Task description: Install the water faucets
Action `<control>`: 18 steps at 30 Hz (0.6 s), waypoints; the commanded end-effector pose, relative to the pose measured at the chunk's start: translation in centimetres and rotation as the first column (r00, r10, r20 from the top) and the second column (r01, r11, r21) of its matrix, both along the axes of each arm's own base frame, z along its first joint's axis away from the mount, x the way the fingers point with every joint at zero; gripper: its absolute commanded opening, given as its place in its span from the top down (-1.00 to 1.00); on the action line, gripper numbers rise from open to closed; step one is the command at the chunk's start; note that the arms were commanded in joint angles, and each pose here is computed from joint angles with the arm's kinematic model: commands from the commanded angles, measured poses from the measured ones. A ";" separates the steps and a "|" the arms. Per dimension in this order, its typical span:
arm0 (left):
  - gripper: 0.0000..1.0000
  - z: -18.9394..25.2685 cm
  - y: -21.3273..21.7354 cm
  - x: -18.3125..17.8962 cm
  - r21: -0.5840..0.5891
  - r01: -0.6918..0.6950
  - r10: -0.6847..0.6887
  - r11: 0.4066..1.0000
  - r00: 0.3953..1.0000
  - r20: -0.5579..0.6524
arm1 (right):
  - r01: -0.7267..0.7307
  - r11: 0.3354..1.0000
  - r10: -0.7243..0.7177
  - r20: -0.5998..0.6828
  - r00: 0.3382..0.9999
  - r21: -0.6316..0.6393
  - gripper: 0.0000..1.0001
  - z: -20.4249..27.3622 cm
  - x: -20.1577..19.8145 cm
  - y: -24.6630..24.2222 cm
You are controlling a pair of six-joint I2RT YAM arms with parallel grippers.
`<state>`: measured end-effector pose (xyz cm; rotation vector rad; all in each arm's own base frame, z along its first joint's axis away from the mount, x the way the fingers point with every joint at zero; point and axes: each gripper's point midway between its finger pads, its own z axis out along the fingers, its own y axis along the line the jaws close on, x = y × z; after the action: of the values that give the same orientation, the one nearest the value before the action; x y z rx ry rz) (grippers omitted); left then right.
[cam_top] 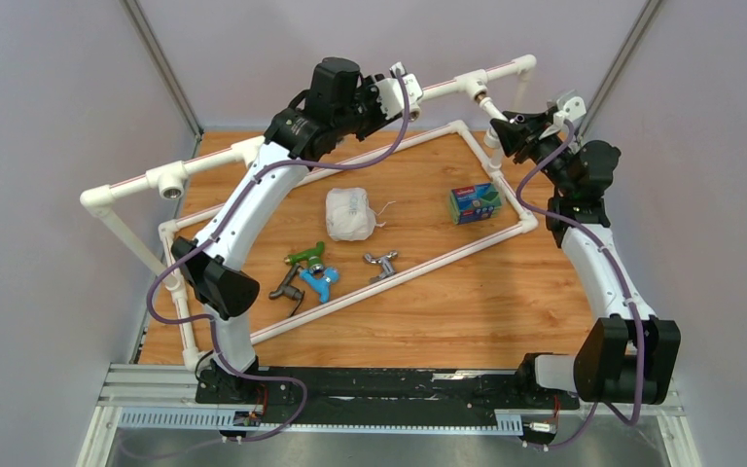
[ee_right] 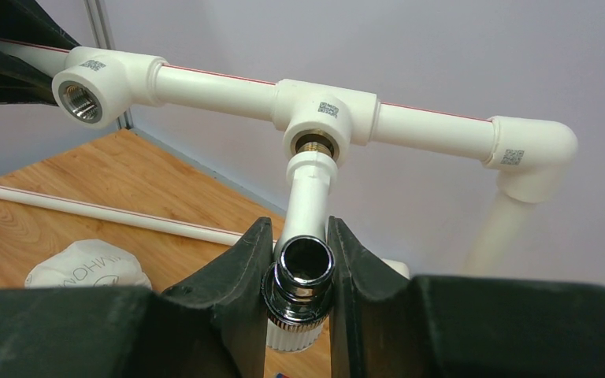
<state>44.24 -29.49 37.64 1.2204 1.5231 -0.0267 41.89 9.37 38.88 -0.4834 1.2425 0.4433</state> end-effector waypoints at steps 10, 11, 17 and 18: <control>1.00 -4.0 -0.6 -4.1 0.020 0.046 -0.041 0.999 0.976 -0.212 | 0.129 0.992 -0.126 0.155 0.980 -0.009 1.00 6.8 -0.3 -1.2; 1.00 -3.9 -0.6 -4.2 0.017 0.050 -0.045 0.999 0.976 -0.212 | 0.139 0.990 -0.135 0.145 0.980 -0.019 1.00 6.6 -0.1 -1.3; 1.00 -1.8 -1.6 -6.1 -0.089 0.096 -0.116 0.991 0.963 -0.243 | 0.202 0.970 -0.181 0.150 0.972 -0.138 1.00 3.8 0.0 -2.1; 0.99 -1.6 -1.8 -6.4 -0.105 0.105 -0.128 0.989 0.960 -0.249 | 0.210 0.965 -0.185 0.161 0.970 -0.158 1.00 3.3 -0.1 -2.2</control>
<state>43.78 -29.77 37.72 1.2244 1.5193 -0.0554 42.08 9.38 40.20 -0.5130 1.2655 0.3405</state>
